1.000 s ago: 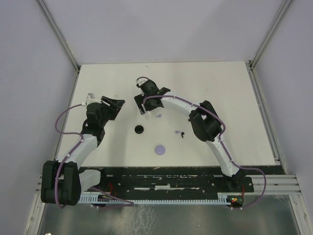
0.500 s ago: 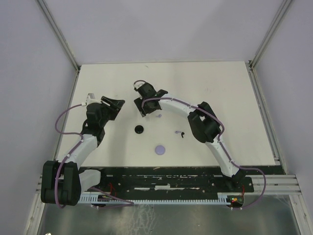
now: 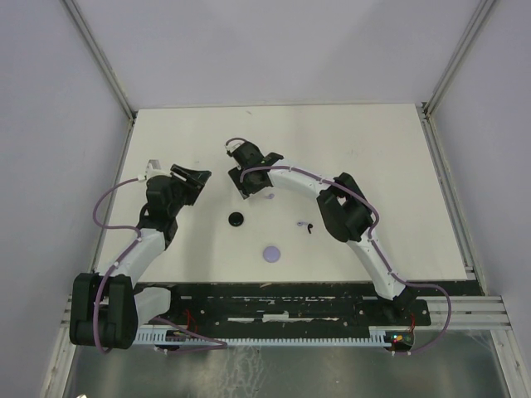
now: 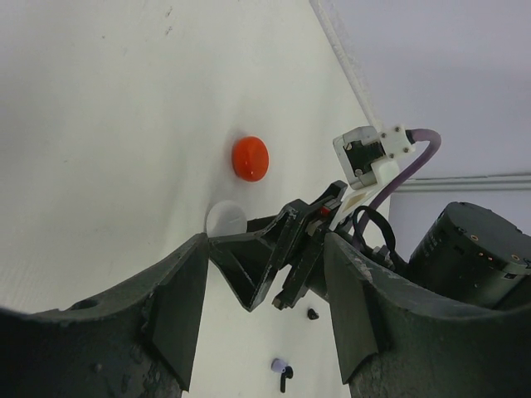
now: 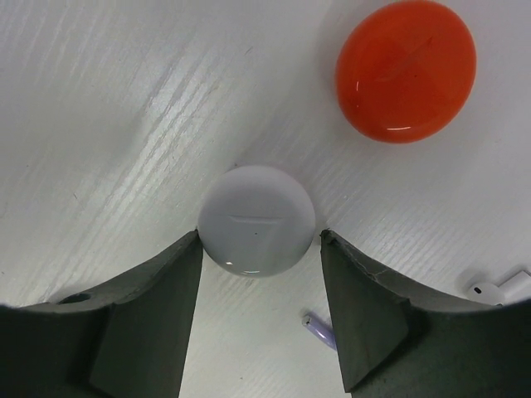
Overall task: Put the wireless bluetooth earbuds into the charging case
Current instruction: Pick up the charging case at the center of the board.
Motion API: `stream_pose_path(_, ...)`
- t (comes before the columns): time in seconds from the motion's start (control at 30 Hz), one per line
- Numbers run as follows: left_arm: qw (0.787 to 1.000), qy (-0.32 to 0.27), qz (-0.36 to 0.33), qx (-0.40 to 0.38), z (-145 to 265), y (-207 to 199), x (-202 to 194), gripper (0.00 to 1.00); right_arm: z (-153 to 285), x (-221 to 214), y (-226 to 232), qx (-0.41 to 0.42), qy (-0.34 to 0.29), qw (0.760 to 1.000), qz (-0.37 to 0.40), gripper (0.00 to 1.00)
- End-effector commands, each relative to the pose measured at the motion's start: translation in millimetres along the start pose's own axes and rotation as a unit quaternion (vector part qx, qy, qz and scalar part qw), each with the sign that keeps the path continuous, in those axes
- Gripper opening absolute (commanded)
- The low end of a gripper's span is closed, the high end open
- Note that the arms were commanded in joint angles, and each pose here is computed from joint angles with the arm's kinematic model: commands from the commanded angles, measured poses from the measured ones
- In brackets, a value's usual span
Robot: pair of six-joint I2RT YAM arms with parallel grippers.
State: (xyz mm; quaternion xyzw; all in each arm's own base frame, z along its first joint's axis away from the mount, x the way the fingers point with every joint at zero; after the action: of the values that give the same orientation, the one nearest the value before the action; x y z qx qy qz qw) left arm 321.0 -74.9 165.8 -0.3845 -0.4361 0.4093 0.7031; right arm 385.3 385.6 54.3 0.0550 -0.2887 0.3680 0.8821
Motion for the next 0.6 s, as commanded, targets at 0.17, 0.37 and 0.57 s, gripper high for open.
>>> stream_pose_path(0.17,0.999,-0.007,-0.019,-0.027,4.4,-10.7,4.9,0.64,-8.8,2.4,-0.3,-0.01,0.003,1.0,0.024,0.67)
stream_pose_path(0.37,0.999,-0.007,-0.019,-0.027,5.0,-10.0,5.3,0.64,-10.5,0.7,-0.6,-0.01,0.006,1.0,0.029,0.63)
stream_pose_path(0.57,0.999,-0.006,-0.018,-0.029,5.0,-12.0,5.4,0.64,-7.8,-0.5,-3.4,-0.018,0.007,0.999,0.032,0.43)
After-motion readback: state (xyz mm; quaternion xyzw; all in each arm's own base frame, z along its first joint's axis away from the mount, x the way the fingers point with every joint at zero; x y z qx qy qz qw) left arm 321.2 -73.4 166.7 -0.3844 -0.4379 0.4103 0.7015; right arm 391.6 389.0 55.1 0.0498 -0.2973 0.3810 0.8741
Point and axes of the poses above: each gripper's point midway between its finger pads, its own z axis back along the fingers, its own y axis along the line the jaws close on, x = y × z, the point moved 4 cm from there along z, back along the fingers, and after that the axes turned 10 degrees about z, right-handed, at the moved point
